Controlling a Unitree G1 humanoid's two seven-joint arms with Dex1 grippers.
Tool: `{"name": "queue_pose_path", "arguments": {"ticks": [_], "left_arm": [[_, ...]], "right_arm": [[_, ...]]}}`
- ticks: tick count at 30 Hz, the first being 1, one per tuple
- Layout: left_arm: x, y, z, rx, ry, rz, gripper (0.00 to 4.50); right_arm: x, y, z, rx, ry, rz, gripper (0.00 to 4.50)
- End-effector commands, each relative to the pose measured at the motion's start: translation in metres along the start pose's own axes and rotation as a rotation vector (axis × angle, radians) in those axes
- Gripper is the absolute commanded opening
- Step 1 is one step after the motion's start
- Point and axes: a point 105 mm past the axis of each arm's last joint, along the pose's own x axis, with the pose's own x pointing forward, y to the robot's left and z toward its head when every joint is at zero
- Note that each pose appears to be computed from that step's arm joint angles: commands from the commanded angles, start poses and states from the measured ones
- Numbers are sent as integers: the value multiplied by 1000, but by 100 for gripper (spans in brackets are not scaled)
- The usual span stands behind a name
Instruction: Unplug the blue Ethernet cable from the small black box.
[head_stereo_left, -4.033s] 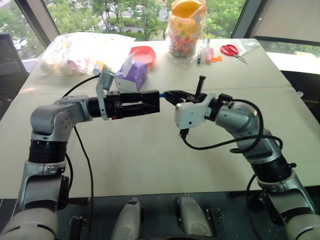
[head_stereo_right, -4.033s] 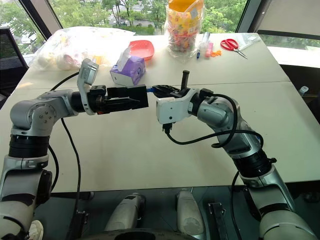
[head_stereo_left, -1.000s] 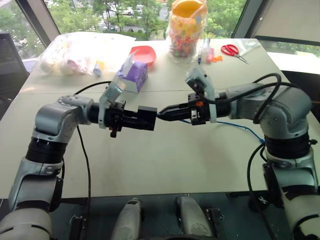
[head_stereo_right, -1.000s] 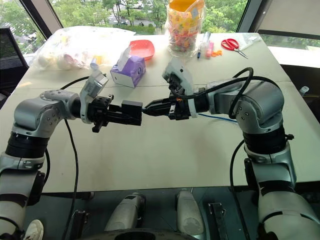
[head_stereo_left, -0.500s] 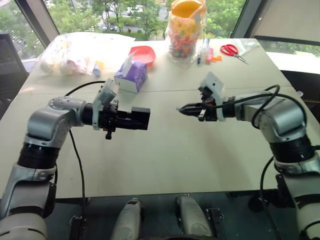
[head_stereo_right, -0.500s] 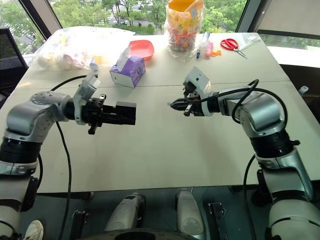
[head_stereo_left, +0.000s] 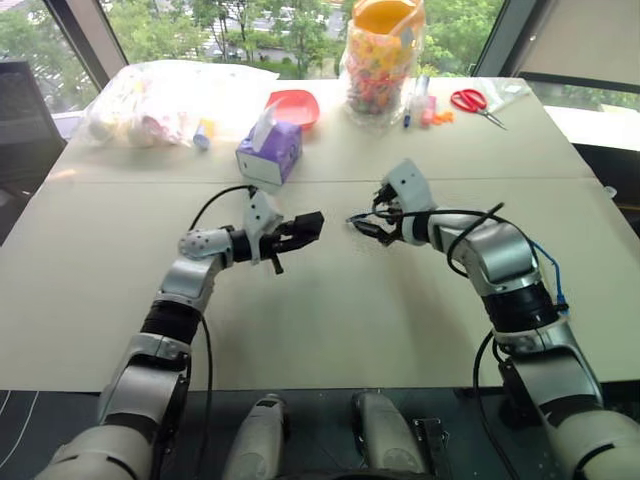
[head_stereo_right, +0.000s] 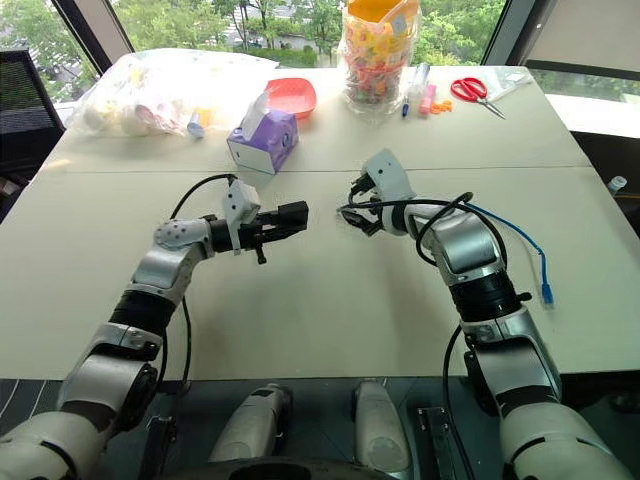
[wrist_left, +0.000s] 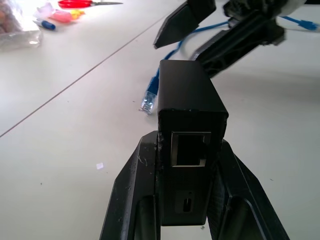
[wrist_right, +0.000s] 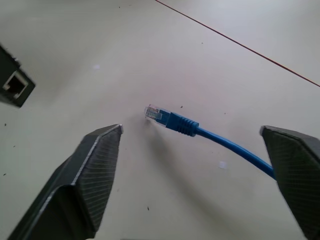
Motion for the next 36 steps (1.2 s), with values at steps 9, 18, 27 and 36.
{"name": "queue_pose_path", "arguments": {"ticks": [9, 18, 27, 36], "left_arm": [[7, 1, -36, -77, 31, 113, 54], [-7, 0, -53, -114, 83, 111, 406], [-45, -2, -24, -101, 69, 6, 448], [-74, -9, 24, -92, 61, -24, 448]], "right_arm": [[-46, 12, 5, 2, -45, -3, 444], [-53, 17, 4, 19, -37, -9, 450], [-65, 26, -8, 4, 12, 81, 450], [-82, 40, -6, -1, -22, 206, 450]]}}
